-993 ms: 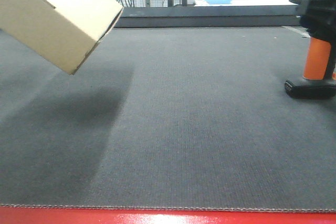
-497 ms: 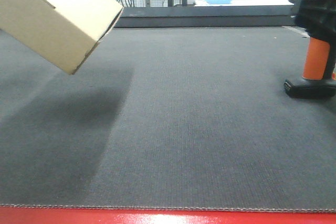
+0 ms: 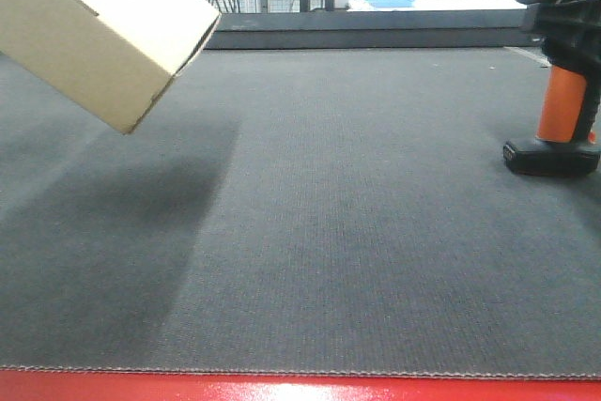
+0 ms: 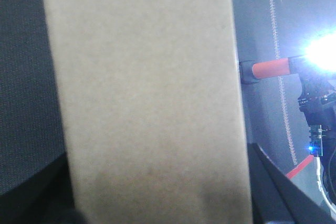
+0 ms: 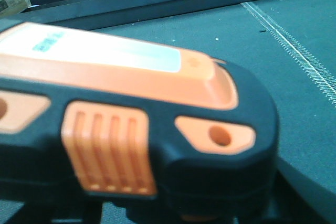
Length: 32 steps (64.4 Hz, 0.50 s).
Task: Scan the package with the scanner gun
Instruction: 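Raise the scanner gun and aim it at the held box's label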
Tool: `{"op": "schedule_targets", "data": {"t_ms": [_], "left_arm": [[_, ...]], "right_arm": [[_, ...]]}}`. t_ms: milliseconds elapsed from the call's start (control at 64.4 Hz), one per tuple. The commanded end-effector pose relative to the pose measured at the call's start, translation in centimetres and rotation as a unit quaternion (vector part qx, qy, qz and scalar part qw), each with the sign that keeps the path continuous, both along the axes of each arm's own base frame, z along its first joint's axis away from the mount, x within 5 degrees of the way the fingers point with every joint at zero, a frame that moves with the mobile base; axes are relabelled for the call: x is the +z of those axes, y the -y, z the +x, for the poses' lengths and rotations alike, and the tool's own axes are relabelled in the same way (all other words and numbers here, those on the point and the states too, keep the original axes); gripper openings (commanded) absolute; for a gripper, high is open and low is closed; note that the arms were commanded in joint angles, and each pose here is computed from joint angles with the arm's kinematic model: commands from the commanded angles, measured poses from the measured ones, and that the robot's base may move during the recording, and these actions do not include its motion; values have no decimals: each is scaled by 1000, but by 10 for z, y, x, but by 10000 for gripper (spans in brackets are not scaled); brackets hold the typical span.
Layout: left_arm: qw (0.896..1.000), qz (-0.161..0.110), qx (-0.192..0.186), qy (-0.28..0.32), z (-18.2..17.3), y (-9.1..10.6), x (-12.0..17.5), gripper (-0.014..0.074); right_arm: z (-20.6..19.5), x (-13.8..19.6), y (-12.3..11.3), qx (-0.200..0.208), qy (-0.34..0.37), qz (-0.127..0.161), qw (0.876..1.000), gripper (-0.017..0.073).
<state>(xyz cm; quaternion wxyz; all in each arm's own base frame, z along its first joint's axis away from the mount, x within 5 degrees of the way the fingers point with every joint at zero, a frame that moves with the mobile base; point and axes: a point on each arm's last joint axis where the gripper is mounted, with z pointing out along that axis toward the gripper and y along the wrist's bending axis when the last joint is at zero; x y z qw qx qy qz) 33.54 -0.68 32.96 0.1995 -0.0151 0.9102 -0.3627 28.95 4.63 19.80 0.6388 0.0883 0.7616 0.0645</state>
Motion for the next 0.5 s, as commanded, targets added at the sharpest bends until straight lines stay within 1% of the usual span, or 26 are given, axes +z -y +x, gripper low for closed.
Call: {"op": "schedule_targets", "data": {"t_ms": [0,16,62,233,310,372,481], "left_arm": [[1000,-13,1,9,-2,1,6,-111],[1000,-13,1,9,-2,1,6,-111],[1000,-13,1,9,-2,1,6,-111],[1000,-12,1,8,-2,1,5,-111],[1000,-12,1,8,-2,1,5,-111],[1000,-12,1,8,-2,1,5,-111],[1000,-12,1,8,-2,1,5,-111]], "right_arm": [[-1,5,0,1,5,-4,1000,-154],[-2,7,0,1,7,-3,1000,-154],[-3,12,1,3,15,-13,1000,-154],[-10,39,0,24,33,-59,997,-154],[-11,55,-3,43,24,-82,995,-154],[-11,69,-6,66,13,-103,992,-154],[-7,92,-12,99,11,-129,987,-154]]}}
